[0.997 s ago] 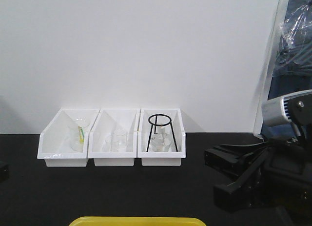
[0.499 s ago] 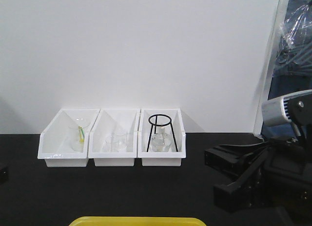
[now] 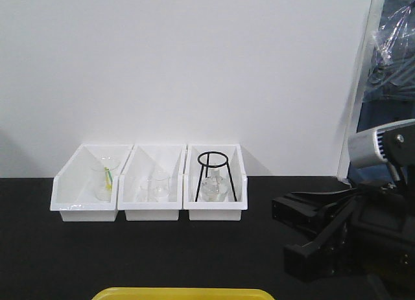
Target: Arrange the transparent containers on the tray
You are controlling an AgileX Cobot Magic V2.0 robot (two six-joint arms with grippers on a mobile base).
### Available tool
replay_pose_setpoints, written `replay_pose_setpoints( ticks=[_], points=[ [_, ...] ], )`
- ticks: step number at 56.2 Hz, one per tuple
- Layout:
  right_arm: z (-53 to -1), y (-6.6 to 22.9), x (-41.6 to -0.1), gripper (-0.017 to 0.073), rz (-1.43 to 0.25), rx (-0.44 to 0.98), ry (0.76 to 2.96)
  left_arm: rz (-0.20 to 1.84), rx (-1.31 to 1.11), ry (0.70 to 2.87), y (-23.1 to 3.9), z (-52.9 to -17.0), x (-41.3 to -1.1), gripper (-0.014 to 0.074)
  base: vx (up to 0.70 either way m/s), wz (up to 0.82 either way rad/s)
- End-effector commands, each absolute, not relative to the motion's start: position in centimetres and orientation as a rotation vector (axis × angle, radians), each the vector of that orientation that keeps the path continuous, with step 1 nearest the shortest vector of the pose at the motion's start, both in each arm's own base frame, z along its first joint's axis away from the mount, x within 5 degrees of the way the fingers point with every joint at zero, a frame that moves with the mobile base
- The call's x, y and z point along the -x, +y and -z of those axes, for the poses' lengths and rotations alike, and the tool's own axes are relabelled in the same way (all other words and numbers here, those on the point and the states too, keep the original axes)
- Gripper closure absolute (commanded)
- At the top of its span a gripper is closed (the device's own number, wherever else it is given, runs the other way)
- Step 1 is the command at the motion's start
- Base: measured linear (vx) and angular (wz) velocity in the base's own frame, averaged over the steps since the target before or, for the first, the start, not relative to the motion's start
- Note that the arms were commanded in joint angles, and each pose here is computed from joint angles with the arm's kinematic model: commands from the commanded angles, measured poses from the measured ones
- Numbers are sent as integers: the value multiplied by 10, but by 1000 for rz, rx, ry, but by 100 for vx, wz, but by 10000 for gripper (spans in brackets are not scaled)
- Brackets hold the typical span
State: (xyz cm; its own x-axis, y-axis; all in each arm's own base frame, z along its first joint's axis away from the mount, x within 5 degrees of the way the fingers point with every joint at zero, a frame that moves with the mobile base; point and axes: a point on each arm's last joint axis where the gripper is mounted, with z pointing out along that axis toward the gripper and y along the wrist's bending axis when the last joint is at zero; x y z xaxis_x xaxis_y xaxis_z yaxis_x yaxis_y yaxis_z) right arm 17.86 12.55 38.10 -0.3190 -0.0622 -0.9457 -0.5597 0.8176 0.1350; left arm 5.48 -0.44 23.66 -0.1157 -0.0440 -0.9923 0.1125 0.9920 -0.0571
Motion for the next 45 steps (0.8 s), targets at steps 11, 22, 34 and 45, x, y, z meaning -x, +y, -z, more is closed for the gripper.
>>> replay_pose_setpoints(
  ticks=[11,22,34,45],
  points=[
    [-401,122,-177,572,-540,449,1730,204,86,1568,-4,-189,-57,601,0,0],
    [-401,122,-177,572,-540,449,1730,229,121,1546,-4,-191,-57,601,0,0],
    [-401,122,-177,572,-540,449,1730,229,121,1548,-4,-191,-57,601,0,0],
    [-401,122,-177,572,-540,449,1730,229,121,1548,-4,-191,-57,601,0,0]
  ],
)
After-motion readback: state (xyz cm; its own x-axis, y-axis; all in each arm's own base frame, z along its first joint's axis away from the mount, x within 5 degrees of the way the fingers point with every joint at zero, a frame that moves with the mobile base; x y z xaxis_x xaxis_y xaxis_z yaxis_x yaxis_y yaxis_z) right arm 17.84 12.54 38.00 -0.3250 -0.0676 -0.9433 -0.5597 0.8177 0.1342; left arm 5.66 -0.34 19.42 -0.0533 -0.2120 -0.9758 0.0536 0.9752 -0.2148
